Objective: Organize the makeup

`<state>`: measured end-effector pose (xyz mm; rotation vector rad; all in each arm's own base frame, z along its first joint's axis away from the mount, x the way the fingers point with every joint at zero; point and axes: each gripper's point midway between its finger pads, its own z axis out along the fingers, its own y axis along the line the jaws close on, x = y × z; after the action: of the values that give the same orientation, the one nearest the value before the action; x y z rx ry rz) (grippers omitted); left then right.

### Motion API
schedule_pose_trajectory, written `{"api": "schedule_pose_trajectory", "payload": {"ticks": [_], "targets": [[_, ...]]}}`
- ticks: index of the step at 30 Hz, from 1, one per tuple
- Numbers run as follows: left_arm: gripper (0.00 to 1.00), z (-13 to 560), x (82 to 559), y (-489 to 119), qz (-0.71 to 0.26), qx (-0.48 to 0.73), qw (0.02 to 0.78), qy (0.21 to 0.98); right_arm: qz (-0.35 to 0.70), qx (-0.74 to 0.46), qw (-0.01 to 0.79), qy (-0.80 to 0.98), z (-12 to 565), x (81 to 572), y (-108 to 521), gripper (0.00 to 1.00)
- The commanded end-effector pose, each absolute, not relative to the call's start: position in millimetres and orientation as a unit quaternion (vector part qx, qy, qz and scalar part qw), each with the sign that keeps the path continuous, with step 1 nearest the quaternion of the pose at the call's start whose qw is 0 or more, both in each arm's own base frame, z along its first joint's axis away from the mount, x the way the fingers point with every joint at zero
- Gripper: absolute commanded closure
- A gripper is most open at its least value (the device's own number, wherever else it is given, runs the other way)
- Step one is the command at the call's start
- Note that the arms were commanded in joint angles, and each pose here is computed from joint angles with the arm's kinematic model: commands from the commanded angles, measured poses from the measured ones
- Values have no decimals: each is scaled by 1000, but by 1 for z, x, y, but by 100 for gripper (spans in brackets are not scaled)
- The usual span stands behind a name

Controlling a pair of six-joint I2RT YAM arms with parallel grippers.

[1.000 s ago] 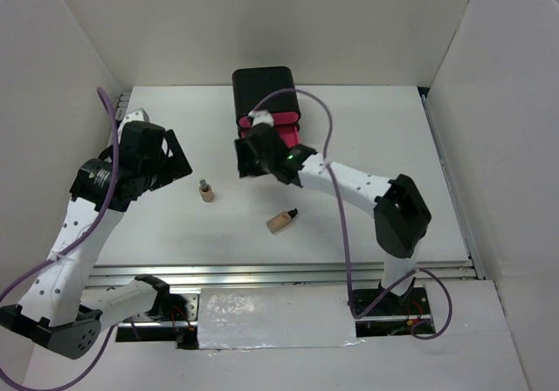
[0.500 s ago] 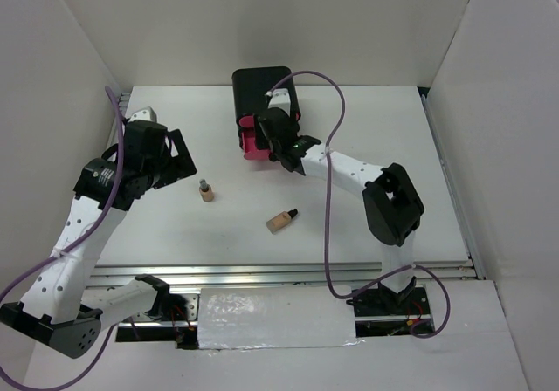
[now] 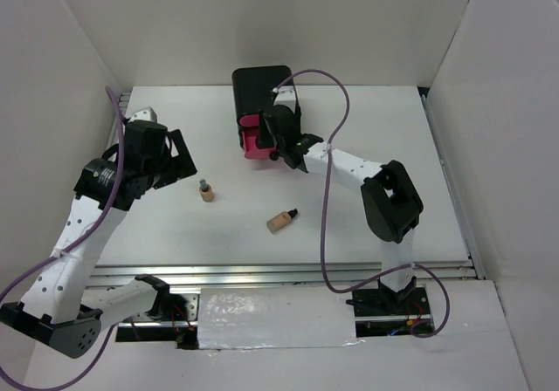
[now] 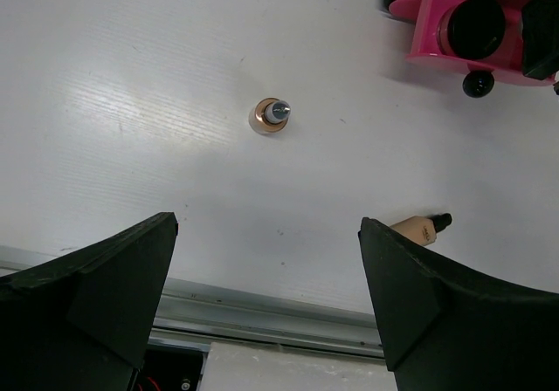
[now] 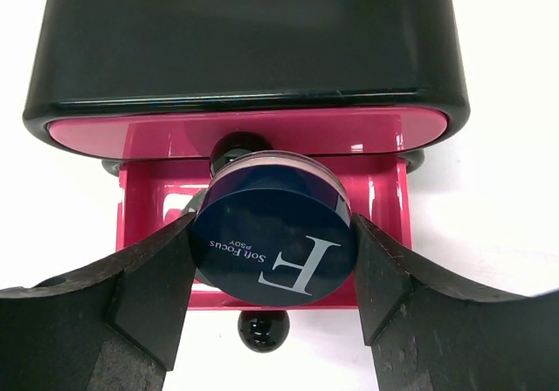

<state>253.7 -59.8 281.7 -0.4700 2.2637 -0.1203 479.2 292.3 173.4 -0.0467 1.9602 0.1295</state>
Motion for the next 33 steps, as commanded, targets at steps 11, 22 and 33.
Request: {"api": "schedule_pose_trajectory", "payload": {"ticks": [11,22,33], "targets": [[1,285,253,-58,-51,-179,415,890,56,7,545,837,145,467,270,53],[1,283,252,-61,-58,-175,412,892,56,11,542,838,154,468,271,8],[1,277,252,-64,-65,-175,409,893,141,127,549,814,240,451,252,0]]}}
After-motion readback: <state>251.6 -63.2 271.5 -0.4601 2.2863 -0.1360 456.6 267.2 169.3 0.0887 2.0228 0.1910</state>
